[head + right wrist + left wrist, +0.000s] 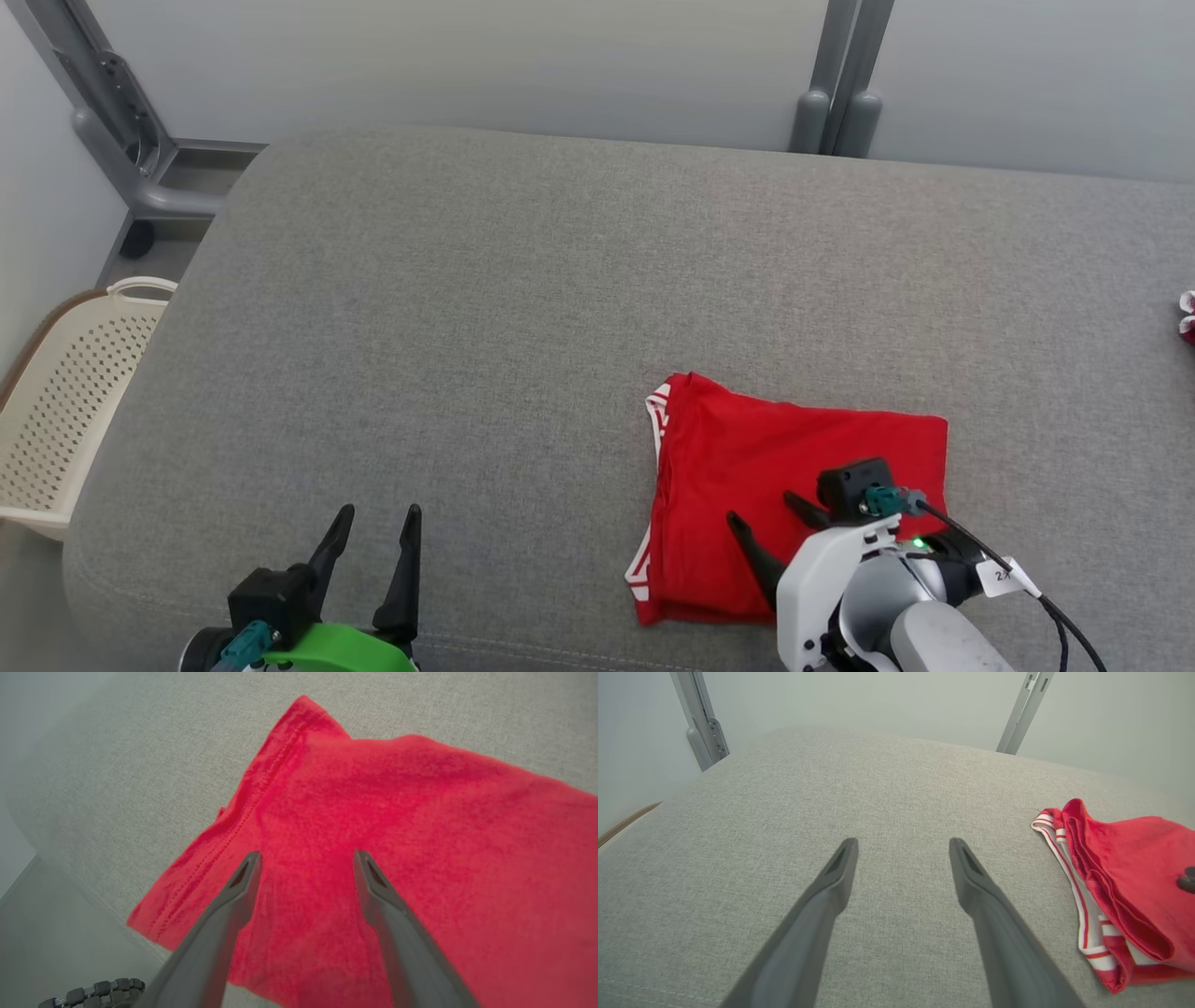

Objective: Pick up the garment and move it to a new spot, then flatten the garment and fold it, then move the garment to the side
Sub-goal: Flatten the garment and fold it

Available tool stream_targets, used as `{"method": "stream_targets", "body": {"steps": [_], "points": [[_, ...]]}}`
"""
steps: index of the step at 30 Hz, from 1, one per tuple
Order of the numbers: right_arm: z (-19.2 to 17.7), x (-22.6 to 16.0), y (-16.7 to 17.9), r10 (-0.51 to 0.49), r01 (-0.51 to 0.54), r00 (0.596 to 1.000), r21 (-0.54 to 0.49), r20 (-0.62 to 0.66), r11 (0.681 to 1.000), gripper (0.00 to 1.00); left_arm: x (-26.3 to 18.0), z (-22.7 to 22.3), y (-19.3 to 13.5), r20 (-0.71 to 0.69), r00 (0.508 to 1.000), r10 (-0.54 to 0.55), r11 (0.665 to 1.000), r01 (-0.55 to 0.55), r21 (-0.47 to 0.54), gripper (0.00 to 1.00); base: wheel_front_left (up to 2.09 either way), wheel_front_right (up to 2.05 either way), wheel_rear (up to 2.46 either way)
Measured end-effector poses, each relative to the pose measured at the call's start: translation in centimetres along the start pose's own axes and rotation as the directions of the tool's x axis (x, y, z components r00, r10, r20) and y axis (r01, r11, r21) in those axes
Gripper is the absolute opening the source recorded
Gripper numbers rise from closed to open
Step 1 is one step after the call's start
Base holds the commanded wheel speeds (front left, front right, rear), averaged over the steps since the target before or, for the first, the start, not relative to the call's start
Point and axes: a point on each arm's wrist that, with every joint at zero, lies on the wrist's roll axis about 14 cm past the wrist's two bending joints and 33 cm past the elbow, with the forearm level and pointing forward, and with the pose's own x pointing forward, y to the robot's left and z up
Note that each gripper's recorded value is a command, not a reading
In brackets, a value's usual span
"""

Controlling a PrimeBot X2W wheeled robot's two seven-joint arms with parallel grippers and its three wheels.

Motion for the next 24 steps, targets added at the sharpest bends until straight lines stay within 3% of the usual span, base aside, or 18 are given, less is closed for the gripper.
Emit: {"method": "stream_targets", "body": {"steps": [8,15,24], "points": [[0.0,0.2,0.7,0.022,-0.022,1.0,0.009,0.004,1.0,1.0,-0.2,0.0,0.2,0.0,1.0,0.006,1.0,-0.006,0.003,1.0,0.0,0.0,0.0],[0.6,-1.1,-3.8,-0.114,0.114,0.993,0.053,-0.008,0.992,1.0,-0.4,0.0,0.2,0.003,1.0,0.003,1.0,-0.003,0.008,1.0,0.0,0.0,0.0],[-0.6,-4.4,-9.2,-0.282,0.286,0.958,0.111,-0.048,0.952,1.0,0.1,-0.3,-0.8,-0.012,0.999,-0.032,0.999,0.033,0.014,1.0,0.0,0.0,0.0]]}}
